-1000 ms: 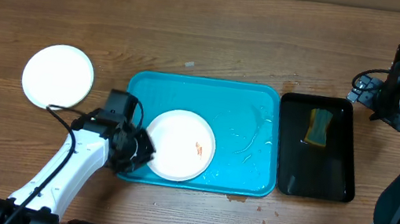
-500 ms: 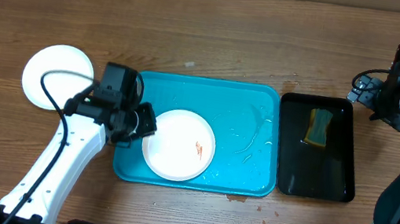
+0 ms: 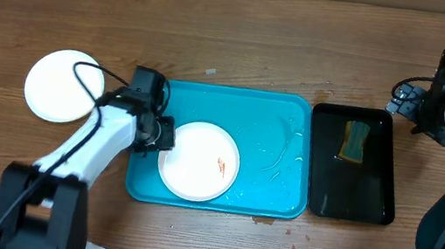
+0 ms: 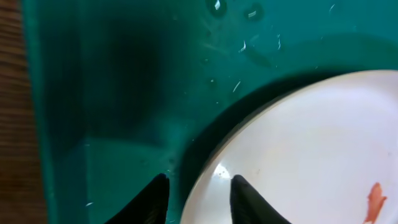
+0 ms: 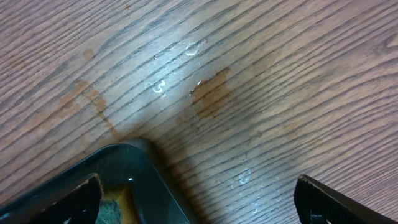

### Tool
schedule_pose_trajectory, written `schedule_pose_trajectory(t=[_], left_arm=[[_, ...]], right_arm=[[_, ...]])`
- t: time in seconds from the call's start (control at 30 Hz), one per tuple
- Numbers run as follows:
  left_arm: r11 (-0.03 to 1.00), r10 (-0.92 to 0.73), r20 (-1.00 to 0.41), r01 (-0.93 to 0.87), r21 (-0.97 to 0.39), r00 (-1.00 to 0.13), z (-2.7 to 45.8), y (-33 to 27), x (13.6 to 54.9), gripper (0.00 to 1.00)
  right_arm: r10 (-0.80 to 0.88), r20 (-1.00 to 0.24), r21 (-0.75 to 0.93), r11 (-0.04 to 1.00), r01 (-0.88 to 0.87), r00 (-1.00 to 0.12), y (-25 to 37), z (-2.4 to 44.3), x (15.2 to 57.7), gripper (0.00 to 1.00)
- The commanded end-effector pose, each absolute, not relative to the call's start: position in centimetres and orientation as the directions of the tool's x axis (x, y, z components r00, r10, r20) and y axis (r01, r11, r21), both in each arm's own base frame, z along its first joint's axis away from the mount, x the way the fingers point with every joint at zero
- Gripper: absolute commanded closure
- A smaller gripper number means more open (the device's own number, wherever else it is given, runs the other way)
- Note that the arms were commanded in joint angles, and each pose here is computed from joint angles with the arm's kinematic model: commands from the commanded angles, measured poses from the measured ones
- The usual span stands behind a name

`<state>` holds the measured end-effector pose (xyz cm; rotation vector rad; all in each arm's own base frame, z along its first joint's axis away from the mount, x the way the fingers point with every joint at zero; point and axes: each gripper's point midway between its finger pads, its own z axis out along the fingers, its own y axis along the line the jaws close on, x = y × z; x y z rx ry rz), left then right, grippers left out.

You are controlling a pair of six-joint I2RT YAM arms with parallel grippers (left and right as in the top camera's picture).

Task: Clean dirty plates on tray and stack at the side
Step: 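Slide the stained white plate rightward to the blue tray's center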

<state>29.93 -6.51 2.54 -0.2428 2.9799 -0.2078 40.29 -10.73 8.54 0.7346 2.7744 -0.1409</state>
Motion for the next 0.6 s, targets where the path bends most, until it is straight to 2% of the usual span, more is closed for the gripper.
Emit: schedule_pose_trajectory(t=[0.0, 0.17, 0.23, 0.33, 0.43, 0.53, 0.57], left_arm=[[0.983, -0.109, -0.089, -0.093, -0.161, -0.990, 1.0, -7.5, 29.7, 0.71], [0.981, -0.120, -0.075, -0.107, -0.160, -0.990, 0.4, -7.5, 29.8, 0.89], [0.974, -0.154, -0.071, -0.140, -0.180, -0.985, 0.5, -7.8, 29.9, 0.89], [0.937, -0.217, -0.029, -0.200, -0.286, -0.976, 0.9, -9.7, 29.9, 0.88], [0.876, -0.309, 0.041, -0.301, -0.377, -0.950, 1.5, -11.4, 29.8, 0.77], [0.855, -0.303, 0.043, -0.291, -0.428, -0.952, 1.9, -12.2, 30.2, 0.52], [0.855, -0.302, 0.036, -0.288, -0.431, -0.952, 1.9, -12.3, 30.4, 0.50]], right_arm=[[0.476, -0.323, -0.011, 0.862, 0.507, -0.818, -10.9, 10.1, 40.8, 0.00], [0.476, -0.323, -0.011, 0.862, 0.507, -0.818, -10.9, 10.1, 40.8, 0.00], [0.476, -0.323, -0.011, 0.862, 0.507, -0.818, -10.9, 10.1, 40.8, 0.00], [0.476, -0.323, -0.011, 0.862, 0.507, -0.818, -10.9, 10.1, 40.8, 0.00], [0.476, -0.323, -0.011, 0.862, 0.507, -0.818, -10.9, 10.1, 40.8, 0.00], [0.477, -0.323, -0.011, 0.862, 0.507, -0.818, -10.9, 10.1, 40.8, 0.00], [0.476, -0.323, -0.011, 0.862, 0.507, -0.818, -10.9, 10.1, 40.8, 0.00]])
